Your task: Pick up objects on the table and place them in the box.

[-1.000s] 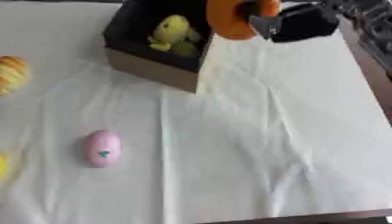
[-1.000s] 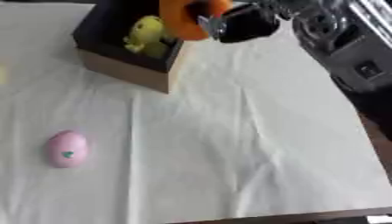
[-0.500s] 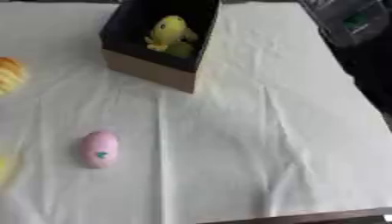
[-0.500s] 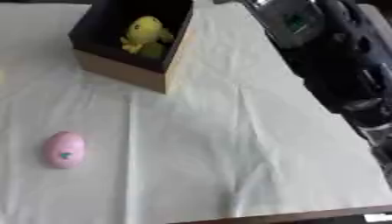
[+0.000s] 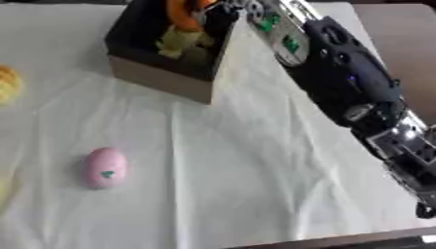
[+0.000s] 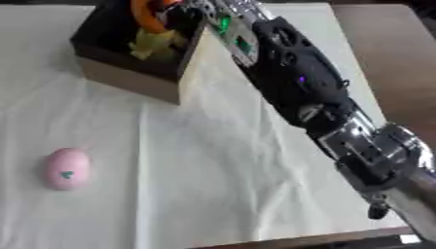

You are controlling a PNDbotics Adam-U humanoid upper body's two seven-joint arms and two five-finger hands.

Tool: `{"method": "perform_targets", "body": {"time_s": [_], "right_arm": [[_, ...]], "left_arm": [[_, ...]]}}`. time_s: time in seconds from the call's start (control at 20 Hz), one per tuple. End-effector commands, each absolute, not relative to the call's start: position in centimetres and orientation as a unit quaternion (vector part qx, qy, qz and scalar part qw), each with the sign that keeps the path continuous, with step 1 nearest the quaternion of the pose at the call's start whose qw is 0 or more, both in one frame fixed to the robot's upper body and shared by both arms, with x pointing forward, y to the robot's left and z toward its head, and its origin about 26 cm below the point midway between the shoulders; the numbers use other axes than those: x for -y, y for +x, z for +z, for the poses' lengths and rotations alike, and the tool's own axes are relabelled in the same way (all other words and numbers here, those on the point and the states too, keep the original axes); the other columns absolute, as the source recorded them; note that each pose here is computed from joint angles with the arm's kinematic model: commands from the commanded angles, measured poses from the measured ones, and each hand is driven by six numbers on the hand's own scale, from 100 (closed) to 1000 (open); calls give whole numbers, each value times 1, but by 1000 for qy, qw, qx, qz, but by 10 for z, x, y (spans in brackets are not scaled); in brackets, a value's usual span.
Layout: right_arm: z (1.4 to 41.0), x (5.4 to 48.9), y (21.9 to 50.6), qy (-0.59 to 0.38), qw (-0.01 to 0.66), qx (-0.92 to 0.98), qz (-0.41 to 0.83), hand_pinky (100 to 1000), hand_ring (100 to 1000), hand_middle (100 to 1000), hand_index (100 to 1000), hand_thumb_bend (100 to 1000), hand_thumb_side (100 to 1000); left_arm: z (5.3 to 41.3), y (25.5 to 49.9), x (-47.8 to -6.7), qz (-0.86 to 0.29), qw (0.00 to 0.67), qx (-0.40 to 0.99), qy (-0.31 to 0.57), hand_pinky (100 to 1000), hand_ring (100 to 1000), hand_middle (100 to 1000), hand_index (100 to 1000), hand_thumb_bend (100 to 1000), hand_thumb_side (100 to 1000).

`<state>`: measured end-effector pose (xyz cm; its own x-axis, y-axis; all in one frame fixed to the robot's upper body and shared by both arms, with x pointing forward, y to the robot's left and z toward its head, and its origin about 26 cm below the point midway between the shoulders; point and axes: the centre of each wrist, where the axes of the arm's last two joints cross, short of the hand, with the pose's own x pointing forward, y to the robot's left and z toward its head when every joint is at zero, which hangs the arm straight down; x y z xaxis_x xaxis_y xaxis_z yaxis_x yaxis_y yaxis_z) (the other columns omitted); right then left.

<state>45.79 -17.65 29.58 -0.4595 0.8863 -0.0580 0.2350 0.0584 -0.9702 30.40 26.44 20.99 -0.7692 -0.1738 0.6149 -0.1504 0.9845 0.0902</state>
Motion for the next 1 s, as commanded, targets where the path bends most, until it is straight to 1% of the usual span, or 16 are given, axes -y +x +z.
{"method": "perform_targets", "body": {"time_s": [0.05,0.1,0.2,0.25,0.3,0.4,0.45,0.65,0.7,0.75,0.9,0.95,1.0], "right_arm": [[310,177,459,-432,285,663,541,796,755,690,788,100,100],[310,177,459,-432,284,661,544,817,802,751,834,100,125],[311,177,460,-440,281,650,551,863,892,830,901,100,313],[312,178,461,-449,280,642,555,874,912,845,916,100,367],[312,178,461,-461,278,632,558,897,942,860,934,100,476],[315,178,461,-480,274,619,558,908,957,875,952,103,527],[317,178,460,-489,271,617,554,912,963,882,959,107,533],[330,178,452,-505,264,621,538,926,973,895,983,100,606],[334,177,450,-504,262,622,538,930,976,901,995,100,618],[337,177,447,-502,260,624,540,928,972,897,994,100,611],[347,177,438,-499,252,637,531,909,945,873,976,100,536],[352,178,433,-501,247,645,522,902,934,864,967,100,494],[357,179,428,-504,240,654,509,890,913,846,952,100,422]], "left_arm": [[219,301,-264,-21,313,946,84,736,814,749,830,431,769],[219,301,-264,-21,313,946,84,736,815,750,831,431,769],[220,302,-264,-22,312,946,85,736,815,750,831,432,768],[220,302,-264,-22,312,946,85,736,815,750,831,432,768],[220,302,-264,-23,312,946,85,736,816,750,831,432,768],[220,302,-265,-23,311,946,86,736,816,751,831,433,767],[220,302,-265,-23,311,946,87,736,816,751,832,433,767],[220,301,-265,-24,311,946,90,737,817,752,832,433,767],[220,301,-265,-24,311,946,91,737,818,752,832,433,767],[220,301,-266,-24,311,946,92,737,818,752,832,433,767],[220,301,-265,-24,311,946,92,737,818,752,832,433,766],[220,301,-265,-24,310,946,93,736,817,752,832,434,766],[220,301,-266,-25,309,946,95,737,817,752,832,434,764]]}}
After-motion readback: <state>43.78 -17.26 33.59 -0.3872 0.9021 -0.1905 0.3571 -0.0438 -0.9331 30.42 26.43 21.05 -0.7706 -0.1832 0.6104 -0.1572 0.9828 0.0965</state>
